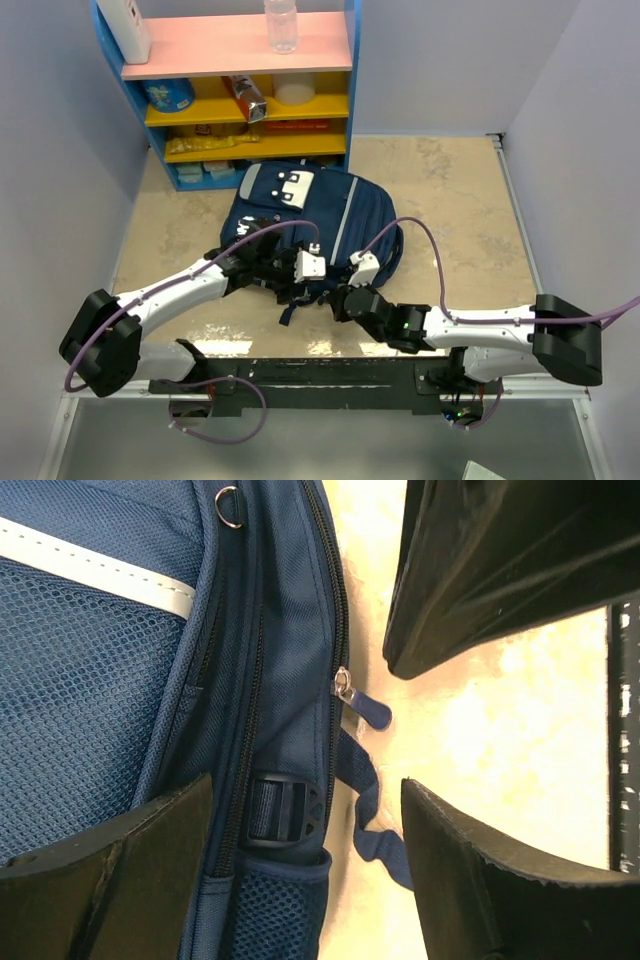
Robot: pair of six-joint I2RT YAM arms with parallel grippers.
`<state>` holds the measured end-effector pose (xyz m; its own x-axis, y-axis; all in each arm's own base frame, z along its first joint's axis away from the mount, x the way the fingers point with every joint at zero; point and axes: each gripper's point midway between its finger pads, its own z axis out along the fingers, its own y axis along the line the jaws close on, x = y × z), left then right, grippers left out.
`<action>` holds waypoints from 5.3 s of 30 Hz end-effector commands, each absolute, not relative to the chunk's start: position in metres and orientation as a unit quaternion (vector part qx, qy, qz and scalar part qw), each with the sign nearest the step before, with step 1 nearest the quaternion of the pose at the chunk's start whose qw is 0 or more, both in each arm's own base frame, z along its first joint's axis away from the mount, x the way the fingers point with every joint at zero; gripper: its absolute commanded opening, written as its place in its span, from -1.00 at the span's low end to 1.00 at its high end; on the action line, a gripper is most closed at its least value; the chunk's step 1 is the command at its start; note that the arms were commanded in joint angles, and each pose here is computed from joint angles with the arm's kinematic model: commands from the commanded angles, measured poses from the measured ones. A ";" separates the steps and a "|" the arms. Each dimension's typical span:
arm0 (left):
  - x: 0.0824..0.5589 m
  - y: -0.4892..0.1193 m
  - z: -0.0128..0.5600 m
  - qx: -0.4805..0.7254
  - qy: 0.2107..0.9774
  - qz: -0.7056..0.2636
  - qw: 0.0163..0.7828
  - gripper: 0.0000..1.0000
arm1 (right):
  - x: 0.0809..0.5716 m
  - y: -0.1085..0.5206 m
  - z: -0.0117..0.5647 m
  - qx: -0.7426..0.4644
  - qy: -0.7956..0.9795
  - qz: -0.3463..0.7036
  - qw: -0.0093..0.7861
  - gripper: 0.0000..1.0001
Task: Pack the student bag
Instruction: Zip the student bag at the center of the board.
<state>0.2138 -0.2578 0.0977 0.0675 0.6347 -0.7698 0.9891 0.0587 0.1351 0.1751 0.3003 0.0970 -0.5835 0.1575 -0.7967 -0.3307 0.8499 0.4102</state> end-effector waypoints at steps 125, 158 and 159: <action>0.235 -0.265 0.085 0.633 0.626 -0.226 0.394 0.40 | 0.194 0.308 0.076 -0.012 0.815 0.216 0.538 -1.00; 0.239 -0.214 0.052 0.659 0.645 -0.112 0.369 -1.00 | 0.177 0.241 0.091 0.014 0.831 0.201 0.519 -1.00; 0.237 -0.213 0.050 0.661 0.646 -0.113 0.365 -1.00 | 0.177 0.239 0.092 0.022 0.830 0.207 0.517 -1.00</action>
<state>0.2330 -0.2373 0.0617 0.1595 0.7109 -0.6850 0.9462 0.0878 0.3114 0.1701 0.2672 0.0915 -0.4960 0.2027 -0.8443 -0.2646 0.8909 0.3693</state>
